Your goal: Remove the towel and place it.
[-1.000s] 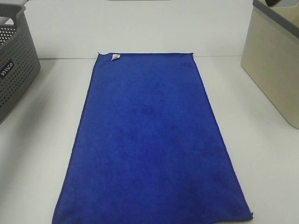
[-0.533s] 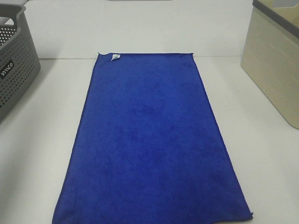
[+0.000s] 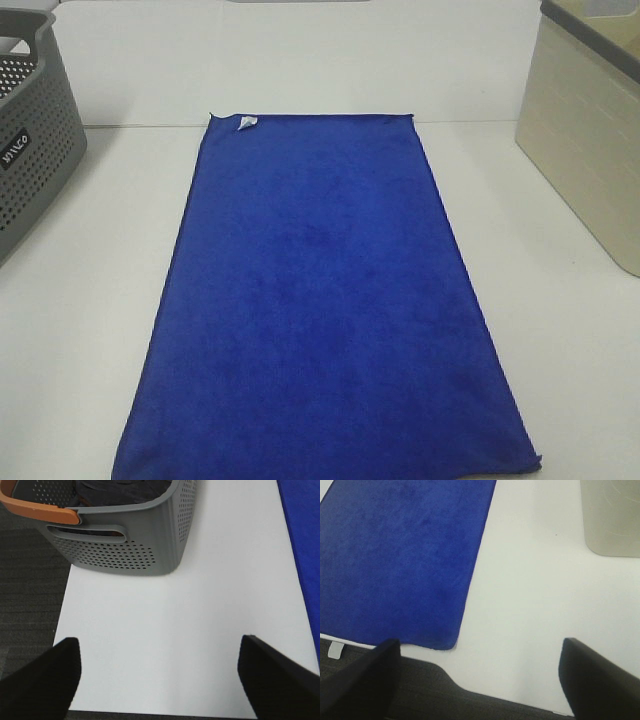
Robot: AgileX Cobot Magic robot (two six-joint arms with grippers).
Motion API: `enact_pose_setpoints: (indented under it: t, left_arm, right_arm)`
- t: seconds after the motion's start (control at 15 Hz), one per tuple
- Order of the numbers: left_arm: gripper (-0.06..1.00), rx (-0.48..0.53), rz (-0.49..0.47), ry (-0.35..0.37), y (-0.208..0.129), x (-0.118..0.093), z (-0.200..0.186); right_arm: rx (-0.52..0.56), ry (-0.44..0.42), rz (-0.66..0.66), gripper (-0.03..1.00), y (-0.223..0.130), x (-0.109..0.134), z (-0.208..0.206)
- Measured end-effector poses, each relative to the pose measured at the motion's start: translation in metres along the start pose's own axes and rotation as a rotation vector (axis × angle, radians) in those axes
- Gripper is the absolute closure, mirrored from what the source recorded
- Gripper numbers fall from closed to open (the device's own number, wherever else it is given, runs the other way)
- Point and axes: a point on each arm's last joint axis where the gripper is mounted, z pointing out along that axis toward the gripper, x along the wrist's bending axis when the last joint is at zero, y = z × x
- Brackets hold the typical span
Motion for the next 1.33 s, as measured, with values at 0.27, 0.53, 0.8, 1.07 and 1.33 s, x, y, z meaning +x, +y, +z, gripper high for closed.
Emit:
enact_pose_setpoints:
  t: [0.27,0.53,0.8,1.07,1.33]
  left_arm:
    - [0.14,-0.124,0.01,0.014,-0.053,-0.003,-0.022]
    - [0.14,-0.206,-0.003,0.004,-0.073,-0.005,-0.034]
    - [0.14,-0.165,-0.007,-0.139,-0.079,-0.019,-0.016]
    - [0.14,-0.224,0.004,-0.129,-0.075,-0.02,-0.005]
    - [0.14,-0.236,-0.02,-0.138,-0.074,-0.02,-0.005]
  right_arm:
    - [-0.112,-0.006,-0.038,0.15,-0.045,-0.001,0.001]
    - [-0.198,-0.009,-0.082,0.18,-0.066,0.0,-0.002]
    - [-0.185,-0.01,-0.103,0.22,-0.067,-0.001,0.004]
    - [-0.184,-0.02,-0.107,0.22,-0.068,-0.002,0.005]
    - [-0.182,-0.024,-0.108,0.22,-0.068,-0.003,0.005]
